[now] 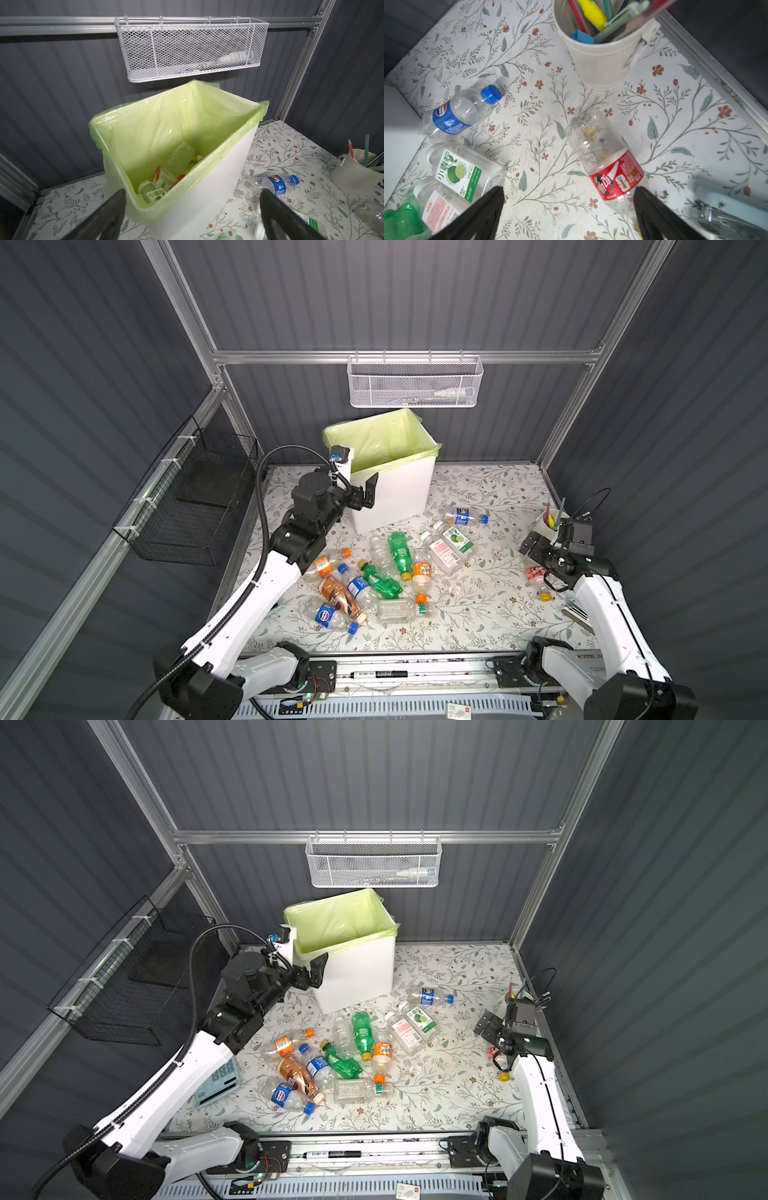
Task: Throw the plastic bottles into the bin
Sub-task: 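Grasp the red-labelled bottle with the right gripper while the left gripper draws back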
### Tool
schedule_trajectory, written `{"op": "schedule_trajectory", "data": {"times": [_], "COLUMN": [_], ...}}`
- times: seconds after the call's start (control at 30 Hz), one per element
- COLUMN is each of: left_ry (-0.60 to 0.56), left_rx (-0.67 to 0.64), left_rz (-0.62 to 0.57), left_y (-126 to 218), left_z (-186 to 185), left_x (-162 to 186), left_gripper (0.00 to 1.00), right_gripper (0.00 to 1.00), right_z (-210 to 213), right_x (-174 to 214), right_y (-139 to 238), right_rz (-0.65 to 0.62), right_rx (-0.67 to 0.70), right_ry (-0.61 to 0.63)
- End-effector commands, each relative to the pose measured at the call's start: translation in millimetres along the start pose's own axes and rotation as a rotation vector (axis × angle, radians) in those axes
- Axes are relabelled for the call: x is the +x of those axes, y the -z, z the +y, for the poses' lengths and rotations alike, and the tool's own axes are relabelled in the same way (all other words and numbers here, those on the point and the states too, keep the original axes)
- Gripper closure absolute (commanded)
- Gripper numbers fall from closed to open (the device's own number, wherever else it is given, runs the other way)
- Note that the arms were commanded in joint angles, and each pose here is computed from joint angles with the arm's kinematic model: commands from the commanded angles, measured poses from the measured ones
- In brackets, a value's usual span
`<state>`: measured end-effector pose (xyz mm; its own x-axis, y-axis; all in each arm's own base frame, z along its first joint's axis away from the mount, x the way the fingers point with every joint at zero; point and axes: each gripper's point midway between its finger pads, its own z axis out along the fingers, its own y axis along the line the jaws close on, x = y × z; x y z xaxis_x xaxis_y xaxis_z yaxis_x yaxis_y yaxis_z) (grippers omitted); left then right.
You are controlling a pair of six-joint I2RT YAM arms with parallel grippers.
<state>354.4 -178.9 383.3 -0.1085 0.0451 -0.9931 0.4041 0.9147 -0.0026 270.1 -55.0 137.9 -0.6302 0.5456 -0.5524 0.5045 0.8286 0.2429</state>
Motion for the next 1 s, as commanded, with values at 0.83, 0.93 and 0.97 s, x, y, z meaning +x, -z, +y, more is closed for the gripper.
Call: {"op": "schedule_trajectory", "data": {"times": [0.83, 0.93, 0.97], "left_ry": [0.132, 0.143, 0.148], "left_rx": [-0.03, -0.031, -0.033], "left_rz": [0.1, 0.105, 0.104], "left_y": [16.5, 17.9, 18.8], "left_z": [5.8, 6.0, 6.3], "left_x": [49.9, 50.7, 50.4], "left_gripper": [0.0, 0.0, 0.0], "right_gripper": [0.13, 0.12, 0.12], "right_z": [-13.6, -9.3, -7.3], "right_x": [64.5, 57.8, 55.5], "right_y": [-62.5, -57.5, -54.2], "right_rz": [0.325, 0.304, 0.294], "right_rx": [0.088, 0.085, 0.081], "right_ry": [0.04, 0.069, 0.075]}}
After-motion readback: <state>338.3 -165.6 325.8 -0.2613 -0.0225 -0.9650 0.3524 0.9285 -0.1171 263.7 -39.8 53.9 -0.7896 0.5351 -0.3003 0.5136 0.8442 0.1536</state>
